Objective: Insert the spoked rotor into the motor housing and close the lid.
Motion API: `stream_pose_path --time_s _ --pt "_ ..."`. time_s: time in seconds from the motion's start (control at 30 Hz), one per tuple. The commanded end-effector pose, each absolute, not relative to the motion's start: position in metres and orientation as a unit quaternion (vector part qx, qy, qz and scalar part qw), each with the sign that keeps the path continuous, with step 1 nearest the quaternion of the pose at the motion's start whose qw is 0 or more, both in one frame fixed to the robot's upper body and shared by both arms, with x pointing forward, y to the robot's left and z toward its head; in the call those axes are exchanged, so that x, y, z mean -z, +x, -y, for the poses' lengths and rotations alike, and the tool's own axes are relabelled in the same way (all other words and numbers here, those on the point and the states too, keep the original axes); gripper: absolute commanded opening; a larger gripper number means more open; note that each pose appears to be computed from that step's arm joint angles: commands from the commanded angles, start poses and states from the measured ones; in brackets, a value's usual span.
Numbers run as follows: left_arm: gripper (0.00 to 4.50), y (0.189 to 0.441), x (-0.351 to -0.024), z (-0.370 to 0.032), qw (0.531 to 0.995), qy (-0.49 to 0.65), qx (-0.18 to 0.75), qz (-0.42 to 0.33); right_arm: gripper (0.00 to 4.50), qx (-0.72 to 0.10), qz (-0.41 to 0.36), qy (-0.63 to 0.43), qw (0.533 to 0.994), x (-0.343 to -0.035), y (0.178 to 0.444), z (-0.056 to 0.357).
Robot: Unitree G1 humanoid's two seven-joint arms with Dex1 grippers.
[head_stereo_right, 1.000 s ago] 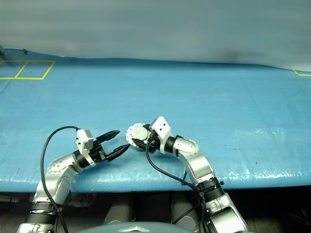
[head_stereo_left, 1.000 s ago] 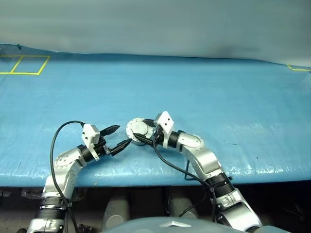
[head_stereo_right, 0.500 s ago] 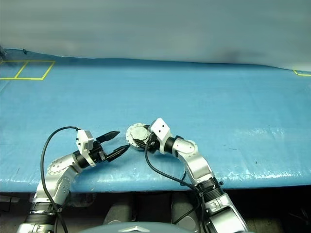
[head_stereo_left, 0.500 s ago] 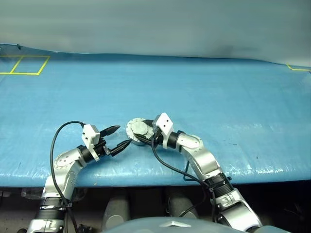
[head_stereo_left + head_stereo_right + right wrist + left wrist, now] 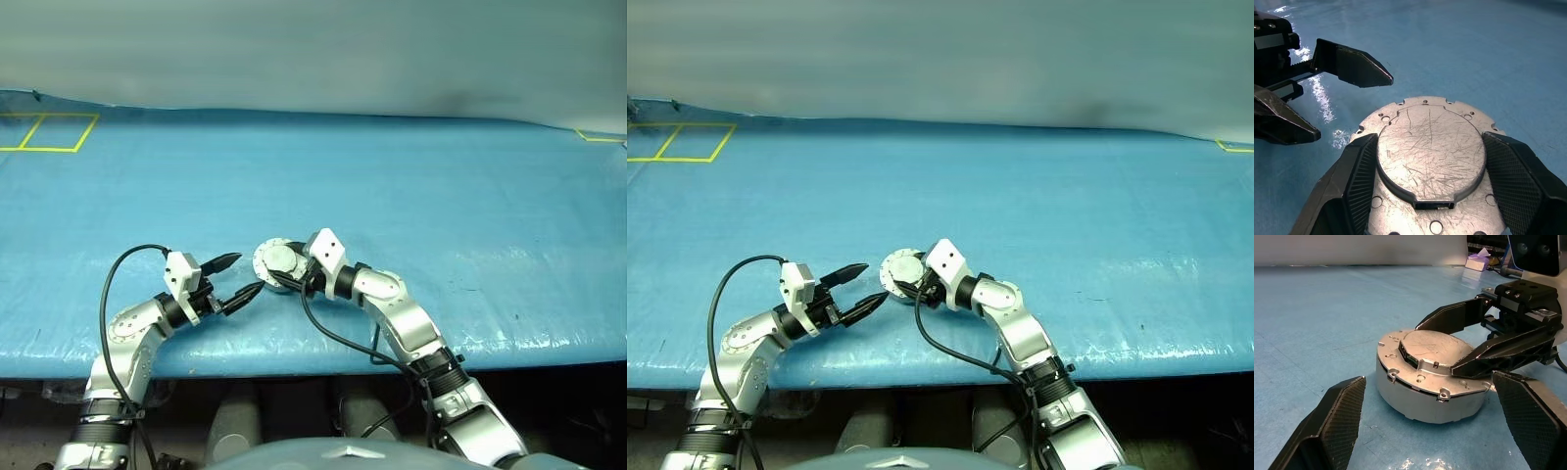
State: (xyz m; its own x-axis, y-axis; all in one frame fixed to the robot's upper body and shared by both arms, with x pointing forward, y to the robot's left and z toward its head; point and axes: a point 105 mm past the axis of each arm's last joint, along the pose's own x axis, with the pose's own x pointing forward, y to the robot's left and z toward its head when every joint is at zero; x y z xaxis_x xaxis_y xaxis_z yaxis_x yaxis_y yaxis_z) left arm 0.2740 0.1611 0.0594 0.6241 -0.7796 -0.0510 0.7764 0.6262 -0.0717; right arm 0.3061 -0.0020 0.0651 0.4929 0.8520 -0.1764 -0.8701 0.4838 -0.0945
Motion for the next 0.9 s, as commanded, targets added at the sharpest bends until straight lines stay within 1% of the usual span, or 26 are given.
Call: stream_pose_path --time_s 0.03,0.4,0.57,0.67,0.9 --pt "4.50 0.273 -0.065 -0.162 0.899 -0.010 0.436 -0.026 3.02 -0.500 -0.080 -0.105 0.856 -0.053 0.304 -0.001" --pt "4.50 0.274 -0.066 -0.161 0.900 -0.017 0.434 -0.030 3.02 -0.500 -0.147 -0.139 0.842 -0.031 0.298 -0.001" --pt "4.50 0.275 -0.066 -0.160 0.899 -0.039 0.435 -0.035 3.02 -0.493 -0.154 -0.142 0.845 -0.029 0.299 0.001" --pt "3.90 0.280 -0.066 -0.160 0.900 -0.049 0.431 -0.041 3.02 -0.493 -0.154 -0.143 0.845 -0.029 0.299 0.001" --pt "1.52 0.292 -0.066 -0.156 0.902 -0.046 0.426 -0.046 3.02 -0.489 -0.153 -0.143 0.847 -0.030 0.300 0.002"
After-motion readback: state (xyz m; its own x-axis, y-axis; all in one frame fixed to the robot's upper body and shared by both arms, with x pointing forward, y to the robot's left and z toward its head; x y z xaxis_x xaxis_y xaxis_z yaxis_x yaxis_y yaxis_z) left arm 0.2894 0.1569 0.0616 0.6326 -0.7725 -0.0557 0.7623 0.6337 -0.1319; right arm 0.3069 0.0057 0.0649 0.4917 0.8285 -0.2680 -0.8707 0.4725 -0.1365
